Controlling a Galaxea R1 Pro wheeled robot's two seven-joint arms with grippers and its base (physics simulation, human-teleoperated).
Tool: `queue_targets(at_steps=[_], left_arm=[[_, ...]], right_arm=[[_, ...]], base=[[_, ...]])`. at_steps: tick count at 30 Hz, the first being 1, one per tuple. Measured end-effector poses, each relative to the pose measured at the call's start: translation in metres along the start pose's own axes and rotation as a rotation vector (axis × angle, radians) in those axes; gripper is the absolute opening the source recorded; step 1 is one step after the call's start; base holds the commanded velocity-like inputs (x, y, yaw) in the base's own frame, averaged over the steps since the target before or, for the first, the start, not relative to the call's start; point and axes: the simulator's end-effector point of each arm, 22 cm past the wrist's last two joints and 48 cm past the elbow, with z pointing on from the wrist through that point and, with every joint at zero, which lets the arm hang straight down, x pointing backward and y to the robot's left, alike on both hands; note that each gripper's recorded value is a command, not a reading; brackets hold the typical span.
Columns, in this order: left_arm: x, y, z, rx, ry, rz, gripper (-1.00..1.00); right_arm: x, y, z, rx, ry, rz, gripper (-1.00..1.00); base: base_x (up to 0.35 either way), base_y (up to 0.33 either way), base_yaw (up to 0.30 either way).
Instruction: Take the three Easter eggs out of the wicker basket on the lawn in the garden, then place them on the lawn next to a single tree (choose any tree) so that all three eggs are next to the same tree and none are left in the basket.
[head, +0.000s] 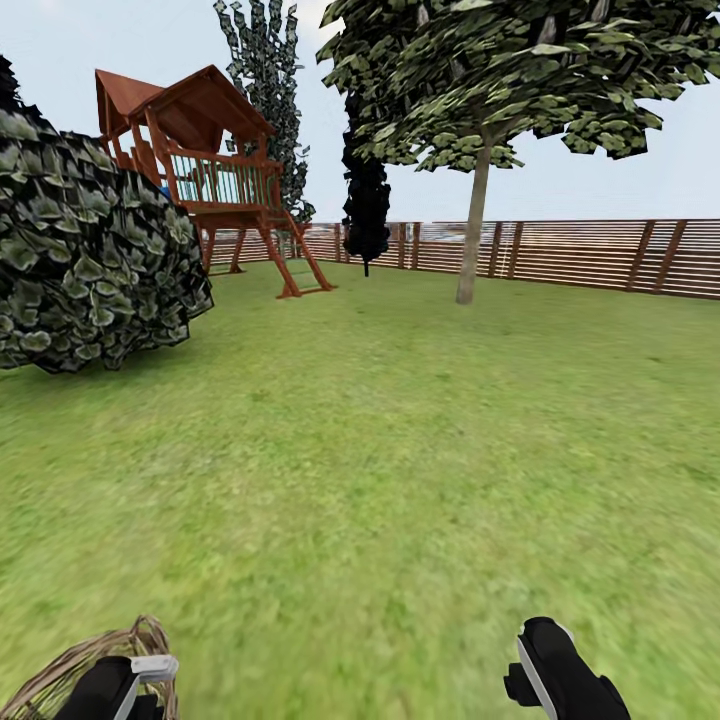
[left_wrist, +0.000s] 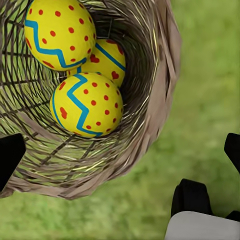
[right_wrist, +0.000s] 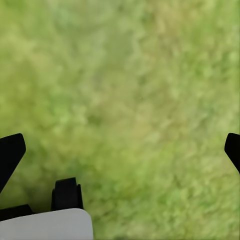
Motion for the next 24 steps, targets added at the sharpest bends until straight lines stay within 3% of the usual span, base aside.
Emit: queue_targets(at_steps=[24], left_arm=[[0.016,-0.012,0.044,0.002,-0.001,-0.001,1.0]], right_arm=[[0.015,0.013,0.045,-0.002,0.0,0.0,1.0]], base=[[0.0,0.0,0.0]])
